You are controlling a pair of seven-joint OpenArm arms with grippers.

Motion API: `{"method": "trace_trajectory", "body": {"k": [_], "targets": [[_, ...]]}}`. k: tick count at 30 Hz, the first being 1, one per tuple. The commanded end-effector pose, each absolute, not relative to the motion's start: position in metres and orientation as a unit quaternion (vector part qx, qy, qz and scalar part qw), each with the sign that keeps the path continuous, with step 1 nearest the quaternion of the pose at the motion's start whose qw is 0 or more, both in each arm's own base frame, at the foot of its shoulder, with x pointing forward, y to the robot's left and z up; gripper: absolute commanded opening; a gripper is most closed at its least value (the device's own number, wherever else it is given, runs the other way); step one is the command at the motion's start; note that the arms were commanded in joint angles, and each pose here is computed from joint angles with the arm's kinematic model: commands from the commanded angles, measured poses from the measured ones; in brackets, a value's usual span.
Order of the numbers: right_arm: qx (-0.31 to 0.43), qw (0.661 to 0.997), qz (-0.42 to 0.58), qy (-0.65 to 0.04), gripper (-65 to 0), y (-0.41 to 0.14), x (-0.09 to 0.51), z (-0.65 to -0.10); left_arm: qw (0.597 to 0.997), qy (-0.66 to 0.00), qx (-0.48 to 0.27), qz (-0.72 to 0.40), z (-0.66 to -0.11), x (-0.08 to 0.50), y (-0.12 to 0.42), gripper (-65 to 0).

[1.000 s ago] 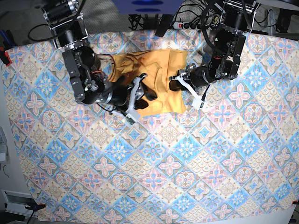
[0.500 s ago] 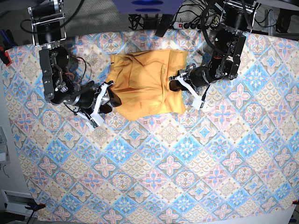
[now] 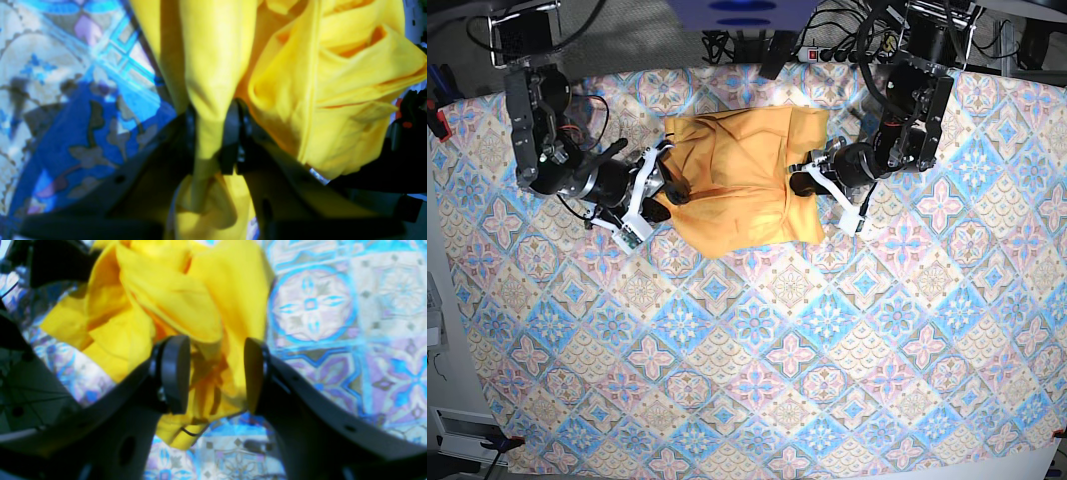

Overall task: Fold the T-shirt properly
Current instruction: 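Lay the right gripper's end onto the left gripper's end, folding in half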

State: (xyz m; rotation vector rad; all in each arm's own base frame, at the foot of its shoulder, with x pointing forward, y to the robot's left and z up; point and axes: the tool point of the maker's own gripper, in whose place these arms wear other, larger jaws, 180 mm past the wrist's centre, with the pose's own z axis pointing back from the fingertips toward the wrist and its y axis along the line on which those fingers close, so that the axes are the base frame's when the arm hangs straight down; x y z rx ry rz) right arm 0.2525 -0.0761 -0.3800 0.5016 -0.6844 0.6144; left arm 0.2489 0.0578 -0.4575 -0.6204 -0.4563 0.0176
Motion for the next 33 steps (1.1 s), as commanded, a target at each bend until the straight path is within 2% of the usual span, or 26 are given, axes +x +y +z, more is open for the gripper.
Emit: {"method": "trace_trajectory", "body": {"k": [1, 18, 20, 23, 25, 28, 33], "targets": [[0.247, 0.858, 0.293, -0.342, -39.1, -0.074, 0.254, -0.371, 0.922, -0.237, -0.306, 0.007, -0.45, 0.257, 0.058, -61.1], [0.269, 0.871, 0.266, -0.313, -40.3, -0.067, 0.253, -0.398, 0.919, -0.247, -0.306, 0.001, -0.444, 0.267, 0.057, -61.0], [0.27, 0.867, 0.275, -0.315, -44.5, -0.062, 0.257, -0.396, 0.919, -0.246, -0.306, 0.001, -0.445, 0.266, 0.057, -61.0], [0.272, 0.866, 0.281, -0.313, -58.4, -0.058, 0.258, -0.396, 0.919, -0.246, -0.306, 0.001, -0.445, 0.266, 0.057, -61.0], [0.272, 0.864, 0.284, -0.314, -63.5, -0.057, 0.257, -0.393, 0.919, -0.246, -0.306, 0.001, -0.445, 0.266, 0.057, -61.0], [0.275, 0.855, 0.295, -0.326, -63.9, -0.051, 0.257, -0.383, 0.92, -0.246, -0.306, 0.002, -0.445, 0.266, 0.057, -61.0], [0.306, 0.804, 0.377, -0.342, -63.9, 0.001, 0.24, -0.352, 0.925, -0.233, -0.301, 0.01, -0.455, 0.262, 0.062, -61.1]]}}
